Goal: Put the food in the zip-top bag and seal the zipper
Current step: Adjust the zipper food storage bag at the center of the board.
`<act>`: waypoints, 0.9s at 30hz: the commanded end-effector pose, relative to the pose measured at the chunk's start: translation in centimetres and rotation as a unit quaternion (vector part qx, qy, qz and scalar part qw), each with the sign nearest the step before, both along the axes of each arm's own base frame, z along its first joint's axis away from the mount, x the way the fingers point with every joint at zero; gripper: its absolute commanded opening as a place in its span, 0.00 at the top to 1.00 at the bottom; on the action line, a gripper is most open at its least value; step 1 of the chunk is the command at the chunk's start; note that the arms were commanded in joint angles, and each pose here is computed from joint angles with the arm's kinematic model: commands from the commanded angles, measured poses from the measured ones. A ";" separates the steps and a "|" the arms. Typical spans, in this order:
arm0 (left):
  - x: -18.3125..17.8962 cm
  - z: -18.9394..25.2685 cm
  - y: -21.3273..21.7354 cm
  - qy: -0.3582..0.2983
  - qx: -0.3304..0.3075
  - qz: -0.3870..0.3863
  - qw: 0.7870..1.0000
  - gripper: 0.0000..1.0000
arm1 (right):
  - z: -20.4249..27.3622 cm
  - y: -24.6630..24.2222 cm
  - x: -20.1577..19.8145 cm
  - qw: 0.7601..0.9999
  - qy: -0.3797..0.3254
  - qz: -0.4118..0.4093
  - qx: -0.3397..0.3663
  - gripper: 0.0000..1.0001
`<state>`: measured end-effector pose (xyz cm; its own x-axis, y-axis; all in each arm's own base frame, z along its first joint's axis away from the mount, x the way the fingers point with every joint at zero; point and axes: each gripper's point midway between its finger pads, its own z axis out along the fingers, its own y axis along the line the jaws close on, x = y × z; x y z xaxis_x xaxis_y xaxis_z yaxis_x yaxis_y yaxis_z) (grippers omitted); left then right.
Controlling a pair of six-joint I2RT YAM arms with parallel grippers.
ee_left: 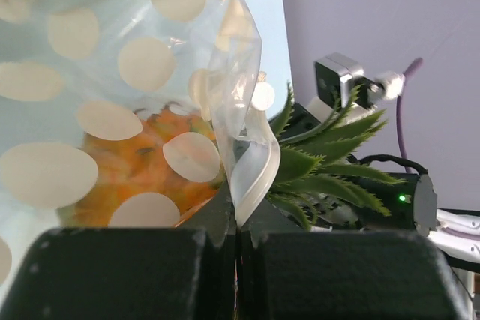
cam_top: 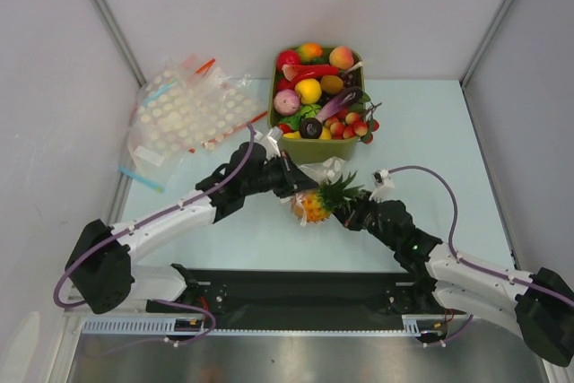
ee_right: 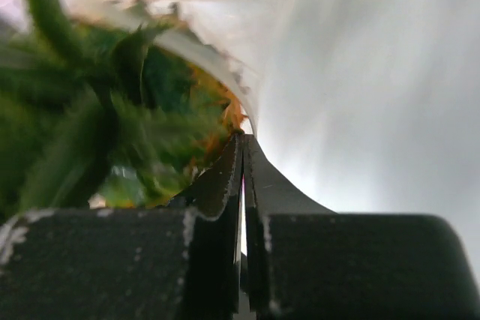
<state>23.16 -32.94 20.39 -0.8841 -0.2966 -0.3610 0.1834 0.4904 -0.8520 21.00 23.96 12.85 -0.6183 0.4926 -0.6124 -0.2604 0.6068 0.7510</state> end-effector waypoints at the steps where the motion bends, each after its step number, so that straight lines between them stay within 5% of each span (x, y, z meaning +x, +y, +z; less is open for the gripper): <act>1: -1.1 1.4 -2.0 0.014 -0.021 0.013 1.000 1.00 | 4.0 1.2 1.2 0.999 -0.033 -0.005 0.024 0.99; 27: -6.6 -4.6 -12.0 0.003 0.113 -0.039 0.993 1.00 | 2.9 -3.0 -0.7 0.996 -0.011 -0.030 -0.081 0.93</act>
<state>20.11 -43.26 16.43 -0.8675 -0.2762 -0.4138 0.1559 0.6390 -0.7533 18.39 17.91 8.57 -0.6735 0.3168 -0.6678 -0.1233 0.8427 0.5240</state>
